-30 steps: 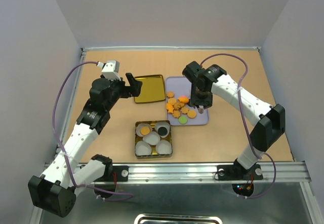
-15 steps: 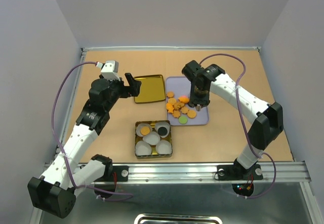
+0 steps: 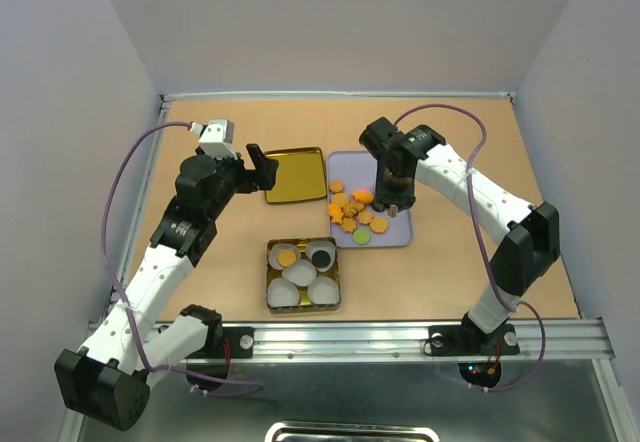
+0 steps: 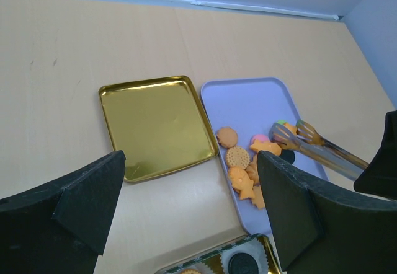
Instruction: Pack the cookies
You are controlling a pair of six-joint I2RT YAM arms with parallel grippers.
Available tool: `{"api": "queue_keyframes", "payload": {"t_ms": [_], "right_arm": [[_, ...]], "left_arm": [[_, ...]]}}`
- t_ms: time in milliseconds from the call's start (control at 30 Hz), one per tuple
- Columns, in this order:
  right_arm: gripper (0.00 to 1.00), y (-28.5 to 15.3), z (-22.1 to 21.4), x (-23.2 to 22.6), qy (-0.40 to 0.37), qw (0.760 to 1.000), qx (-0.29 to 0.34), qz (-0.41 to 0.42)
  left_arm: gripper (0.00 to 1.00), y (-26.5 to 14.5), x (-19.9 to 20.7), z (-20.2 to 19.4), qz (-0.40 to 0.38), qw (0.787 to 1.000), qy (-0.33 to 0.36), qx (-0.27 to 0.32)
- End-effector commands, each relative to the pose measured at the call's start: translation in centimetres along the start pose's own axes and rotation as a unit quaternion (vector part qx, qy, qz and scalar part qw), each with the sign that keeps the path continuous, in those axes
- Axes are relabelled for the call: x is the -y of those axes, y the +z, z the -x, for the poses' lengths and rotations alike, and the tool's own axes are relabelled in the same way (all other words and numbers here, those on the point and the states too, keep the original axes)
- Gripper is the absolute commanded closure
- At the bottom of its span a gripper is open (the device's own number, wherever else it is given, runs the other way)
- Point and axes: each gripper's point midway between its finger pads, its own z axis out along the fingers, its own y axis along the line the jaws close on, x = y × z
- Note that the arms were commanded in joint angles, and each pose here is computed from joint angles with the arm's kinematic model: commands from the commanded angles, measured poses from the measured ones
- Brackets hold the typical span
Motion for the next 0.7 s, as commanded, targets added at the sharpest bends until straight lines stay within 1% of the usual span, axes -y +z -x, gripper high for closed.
{"api": "queue_keyframes", "payload": {"t_ms": [0, 133, 300, 467, 533, 600, 667], "right_arm": [[0.66, -3.4, 2.6, 0.2, 0.012, 0.998, 0.052, 0.018], [0.67, -4.9, 3.1, 0.5, 0.012, 0.998, 0.061, 0.019], [0.67, -7.1, 3.8, 0.1, 0.017, 0.996, 0.070, 0.047], [0.70, -9.6, 2.6, -2.7, -0.001, 0.990, 0.045, 0.137], [0.70, -10.5, 2.3, -3.6, -0.017, 0.985, 0.049, 0.163], [0.70, -11.6, 1.3, -4.8, -0.040, 0.979, 0.045, 0.194], [0.69, -12.2, -0.1, -5.8, -0.065, 0.975, 0.041, 0.207]], "left_arm": [[0.01, -0.3, 0.4, 0.8, -0.008, 1.000, 0.008, 0.018], [0.01, -0.3, 0.3, 1.0, -0.003, 1.000, 0.011, 0.018], [0.01, -0.3, 0.1, 1.4, 0.005, 1.000, 0.017, 0.019], [0.01, -0.2, 0.0, 2.2, 0.011, 0.999, 0.019, 0.027], [0.01, -0.2, 0.1, 2.5, 0.011, 0.999, 0.019, 0.029], [0.01, -0.1, 0.1, 2.6, 0.012, 0.999, 0.018, 0.029], [0.01, -0.2, 0.0, 2.4, 0.015, 0.999, 0.019, 0.021]]}}
